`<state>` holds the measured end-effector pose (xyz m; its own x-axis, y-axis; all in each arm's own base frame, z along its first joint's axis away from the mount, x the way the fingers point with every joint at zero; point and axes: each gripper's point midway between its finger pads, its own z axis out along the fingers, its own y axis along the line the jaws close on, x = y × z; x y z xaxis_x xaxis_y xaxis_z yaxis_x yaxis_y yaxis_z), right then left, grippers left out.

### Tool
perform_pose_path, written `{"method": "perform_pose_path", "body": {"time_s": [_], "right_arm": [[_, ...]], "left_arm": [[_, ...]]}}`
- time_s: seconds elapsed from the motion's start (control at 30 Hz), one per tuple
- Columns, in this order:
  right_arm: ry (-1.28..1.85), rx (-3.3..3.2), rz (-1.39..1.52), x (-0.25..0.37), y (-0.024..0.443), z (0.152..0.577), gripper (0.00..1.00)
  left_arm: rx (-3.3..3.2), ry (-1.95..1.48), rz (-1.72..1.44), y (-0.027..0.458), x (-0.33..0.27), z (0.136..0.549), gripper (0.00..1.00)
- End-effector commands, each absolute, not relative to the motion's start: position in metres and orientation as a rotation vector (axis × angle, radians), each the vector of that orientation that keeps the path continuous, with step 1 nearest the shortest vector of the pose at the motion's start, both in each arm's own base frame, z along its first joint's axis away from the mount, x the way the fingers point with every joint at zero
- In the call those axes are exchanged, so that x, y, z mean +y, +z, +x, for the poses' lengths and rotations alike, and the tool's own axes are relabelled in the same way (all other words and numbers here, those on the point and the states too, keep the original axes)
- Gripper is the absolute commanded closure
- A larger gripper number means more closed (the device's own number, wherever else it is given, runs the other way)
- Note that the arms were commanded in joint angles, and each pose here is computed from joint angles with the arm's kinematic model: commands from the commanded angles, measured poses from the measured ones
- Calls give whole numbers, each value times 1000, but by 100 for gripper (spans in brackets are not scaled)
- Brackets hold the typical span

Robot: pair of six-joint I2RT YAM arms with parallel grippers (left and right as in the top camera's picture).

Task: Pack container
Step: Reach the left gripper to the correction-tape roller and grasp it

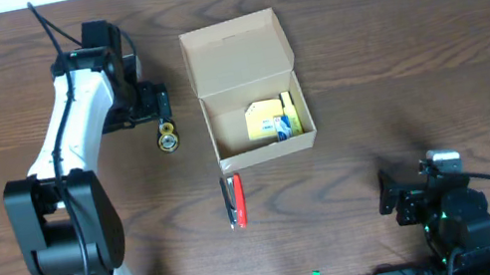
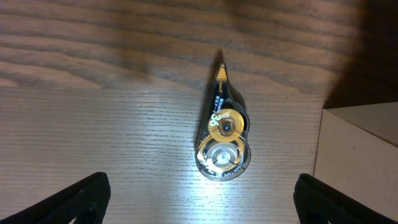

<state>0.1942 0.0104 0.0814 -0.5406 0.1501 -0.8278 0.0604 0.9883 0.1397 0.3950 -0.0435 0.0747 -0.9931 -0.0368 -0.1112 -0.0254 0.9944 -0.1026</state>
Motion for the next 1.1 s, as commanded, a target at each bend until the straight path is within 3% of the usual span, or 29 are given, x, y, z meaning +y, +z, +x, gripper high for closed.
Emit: {"method": "perform_pose_path", "body": {"time_s": [0.0, 0.77, 0.9, 1.07], "right_arm": [[106, 2149, 136, 10, 77, 194, 1], [106, 2149, 136, 10, 77, 194, 1], [106, 2149, 136, 10, 77, 194, 1], [106, 2149, 136, 10, 77, 194, 1]], "left_arm": [[3049, -118, -20, 66, -43, 397, 5], [3194, -100, 8, 7, -53, 387, 5], [3219, -95, 19, -5, -56, 384, 0], [3239, -87, 40, -12, -60, 381, 16]]}}
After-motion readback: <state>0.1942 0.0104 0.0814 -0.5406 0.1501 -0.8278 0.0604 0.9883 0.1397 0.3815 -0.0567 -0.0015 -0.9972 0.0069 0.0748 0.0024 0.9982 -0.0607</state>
